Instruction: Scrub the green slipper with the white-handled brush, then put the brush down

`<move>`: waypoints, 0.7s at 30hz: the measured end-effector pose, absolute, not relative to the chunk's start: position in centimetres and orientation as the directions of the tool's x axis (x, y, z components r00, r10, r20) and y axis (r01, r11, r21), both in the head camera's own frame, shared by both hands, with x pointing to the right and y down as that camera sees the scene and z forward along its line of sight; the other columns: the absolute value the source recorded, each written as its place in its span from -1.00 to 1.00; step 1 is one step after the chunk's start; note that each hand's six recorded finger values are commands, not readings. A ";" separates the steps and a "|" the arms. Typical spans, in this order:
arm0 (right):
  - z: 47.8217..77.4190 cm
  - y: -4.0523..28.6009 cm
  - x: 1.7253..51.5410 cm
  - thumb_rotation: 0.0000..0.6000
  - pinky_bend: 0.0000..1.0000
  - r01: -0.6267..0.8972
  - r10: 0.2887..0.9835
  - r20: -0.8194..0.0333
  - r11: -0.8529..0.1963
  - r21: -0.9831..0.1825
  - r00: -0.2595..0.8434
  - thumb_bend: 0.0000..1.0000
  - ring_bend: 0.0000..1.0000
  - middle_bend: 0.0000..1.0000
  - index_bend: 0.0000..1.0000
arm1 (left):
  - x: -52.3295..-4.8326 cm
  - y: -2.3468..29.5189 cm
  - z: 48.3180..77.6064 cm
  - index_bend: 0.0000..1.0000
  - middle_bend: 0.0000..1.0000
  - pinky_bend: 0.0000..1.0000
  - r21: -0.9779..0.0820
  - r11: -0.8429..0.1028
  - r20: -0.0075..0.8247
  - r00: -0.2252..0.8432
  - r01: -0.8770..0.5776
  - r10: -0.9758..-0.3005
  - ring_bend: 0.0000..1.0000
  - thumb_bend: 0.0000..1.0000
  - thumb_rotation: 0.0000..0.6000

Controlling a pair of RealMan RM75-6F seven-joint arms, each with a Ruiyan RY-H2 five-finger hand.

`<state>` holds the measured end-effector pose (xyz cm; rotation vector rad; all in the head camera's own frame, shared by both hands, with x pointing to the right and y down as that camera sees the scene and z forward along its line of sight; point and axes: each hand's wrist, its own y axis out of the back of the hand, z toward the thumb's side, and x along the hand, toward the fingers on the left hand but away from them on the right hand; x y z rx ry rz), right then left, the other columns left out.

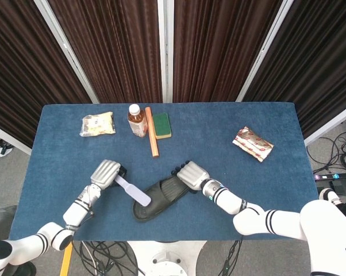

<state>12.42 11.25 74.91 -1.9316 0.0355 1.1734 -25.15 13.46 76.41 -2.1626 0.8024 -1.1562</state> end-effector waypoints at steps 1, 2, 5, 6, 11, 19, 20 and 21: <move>74.9 11.2 12.4 1.00 -0.52 -0.420 0.380 -0.738 -0.637 -0.646 0.558 -0.37 -0.49 -0.17 -0.17 | -25.3 13.5 76.2 1.00 1.00 1.00 -0.699 -0.670 0.529 0.449 -0.252 -0.720 1.00 0.70 1.00; 74.9 11.1 12.3 1.00 -0.52 -0.417 0.381 -0.737 -0.639 -0.646 0.558 -0.37 -0.49 -0.17 -0.17 | -25.4 13.7 76.0 1.00 1.00 1.00 -0.695 -0.671 0.528 0.449 -0.259 -0.721 1.00 0.70 1.00; 75.0 11.0 12.0 1.00 -0.52 -0.411 0.381 -0.735 -0.642 -0.647 0.561 -0.37 -0.49 -0.17 -0.17 | -25.6 14.4 75.1 1.00 1.00 1.00 -0.692 -0.672 0.523 0.459 -0.264 -0.718 1.00 0.70 1.00; 75.0 11.1 12.0 1.00 -0.52 -0.410 0.380 -0.734 -0.643 -0.647 0.563 -0.37 -0.49 -0.17 -0.17 | -25.5 14.8 74.8 1.00 1.00 1.00 -0.692 -0.674 0.523 0.465 -0.257 -0.714 1.00 0.70 1.00; 75.0 11.2 11.8 1.00 -0.52 -0.411 0.375 -0.734 -0.644 -0.645 0.566 -0.37 -0.49 -0.17 -0.17 | -24.9 16.0 74.4 1.00 1.00 1.00 -0.704 -0.683 0.542 0.473 -0.197 -0.695 1.00 0.70 1.00; 74.9 11.2 12.0 1.00 -0.52 -0.415 0.375 -0.737 -0.643 -0.644 0.563 -0.37 -0.49 -0.16 -0.17 | -23.2 16.0 75.9 1.00 1.00 1.00 -0.710 -0.693 0.600 0.408 -0.125 -0.689 1.00 0.70 1.00; 74.9 11.2 12.0 1.00 -0.52 -0.415 0.375 -0.737 -0.643 -0.644 0.562 -0.37 -0.49 -0.16 -0.17 | -23.1 15.8 76.1 1.00 1.00 1.00 -0.712 -0.691 0.602 0.395 -0.128 -0.694 1.00 0.70 1.00; 74.9 11.2 12.0 1.00 -0.52 -0.415 0.375 -0.737 -0.643 -0.643 0.562 -0.37 -0.49 -0.16 -0.17 | -22.9 15.3 76.3 1.00 1.00 1.00 -0.714 -0.687 0.605 0.377 -0.133 -0.701 1.00 0.70 1.00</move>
